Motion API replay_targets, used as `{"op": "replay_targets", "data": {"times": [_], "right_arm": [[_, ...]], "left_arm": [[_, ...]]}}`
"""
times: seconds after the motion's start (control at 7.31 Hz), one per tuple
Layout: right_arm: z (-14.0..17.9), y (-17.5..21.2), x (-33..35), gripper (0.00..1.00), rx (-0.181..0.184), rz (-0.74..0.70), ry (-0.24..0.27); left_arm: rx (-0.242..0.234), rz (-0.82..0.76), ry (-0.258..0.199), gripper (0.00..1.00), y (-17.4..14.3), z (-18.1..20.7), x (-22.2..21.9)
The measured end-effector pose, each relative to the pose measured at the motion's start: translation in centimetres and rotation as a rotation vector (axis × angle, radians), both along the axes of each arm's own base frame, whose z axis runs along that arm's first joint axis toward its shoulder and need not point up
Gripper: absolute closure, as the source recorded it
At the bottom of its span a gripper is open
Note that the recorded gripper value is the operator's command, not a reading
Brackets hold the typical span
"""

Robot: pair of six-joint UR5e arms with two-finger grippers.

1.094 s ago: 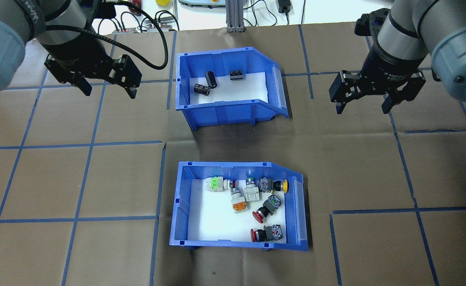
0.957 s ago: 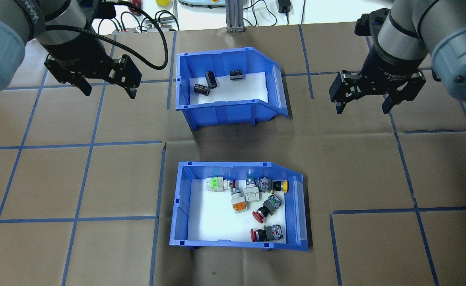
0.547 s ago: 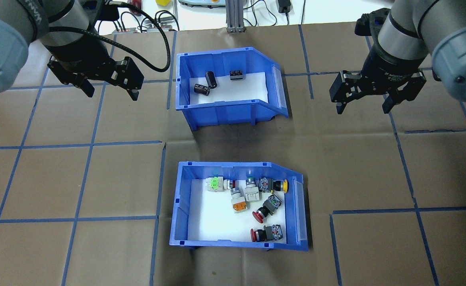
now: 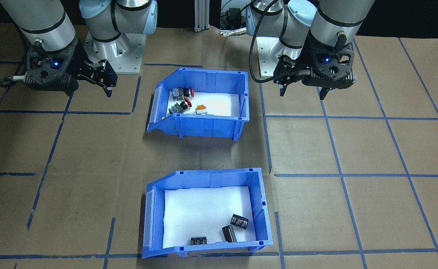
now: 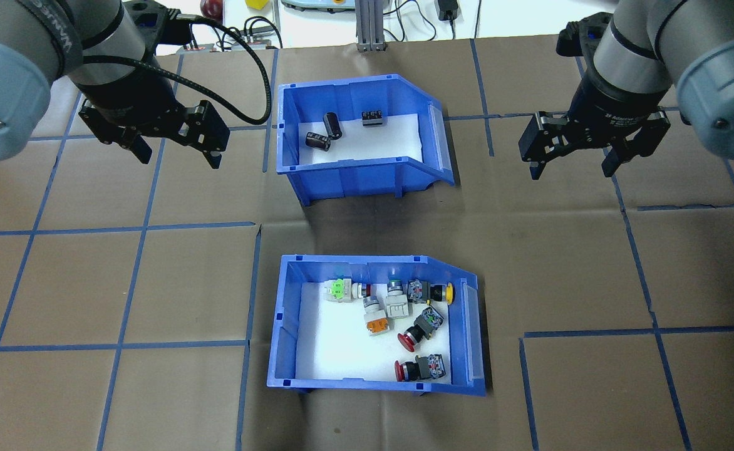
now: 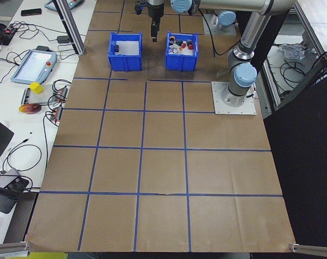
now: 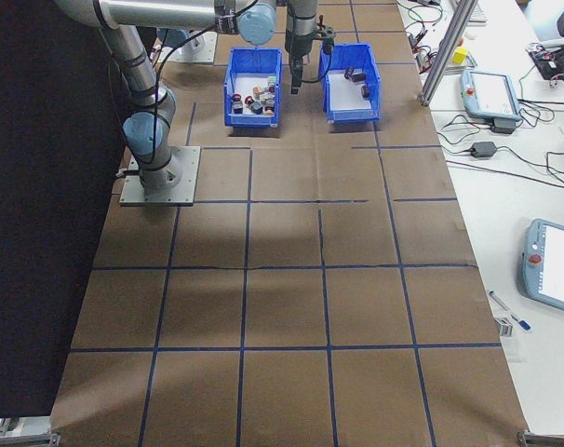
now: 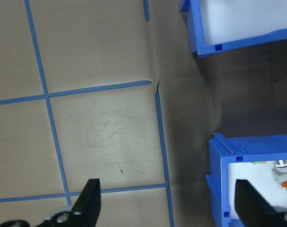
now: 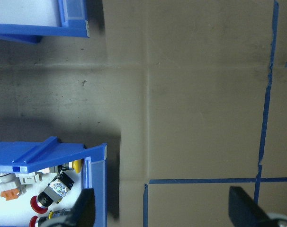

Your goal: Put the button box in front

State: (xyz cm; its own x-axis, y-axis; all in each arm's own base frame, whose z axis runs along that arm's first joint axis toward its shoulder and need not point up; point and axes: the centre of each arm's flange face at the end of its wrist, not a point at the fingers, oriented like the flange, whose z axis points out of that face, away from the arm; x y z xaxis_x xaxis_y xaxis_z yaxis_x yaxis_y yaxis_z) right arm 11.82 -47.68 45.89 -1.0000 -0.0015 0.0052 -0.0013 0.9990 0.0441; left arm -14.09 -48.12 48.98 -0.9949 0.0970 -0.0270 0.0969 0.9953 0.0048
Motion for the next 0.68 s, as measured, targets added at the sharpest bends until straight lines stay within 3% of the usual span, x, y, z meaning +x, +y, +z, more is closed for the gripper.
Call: {"op": "replay_targets", "data": {"times": [0.27, 0.55, 0.68], "right_arm": [[-0.7, -1.7, 0.2, 0.00, -0.016, 0.021, -0.004], [-1.1, -4.2, 0.5, 0.00, -0.021, 0.091, -0.016], [-1.4, -5.9, 0.8, 0.00, -0.016, 0.143, -0.019]], "left_arm": [[0.029, 0.110, -0.001, 0.01, 2.3, -1.5, 0.0], [0.077, 0.352, 0.000, 0.01, 6.8, -5.0, -0.1], [0.097, 0.504, 0.023, 0.01, 8.9, -6.2, -0.4]]}}
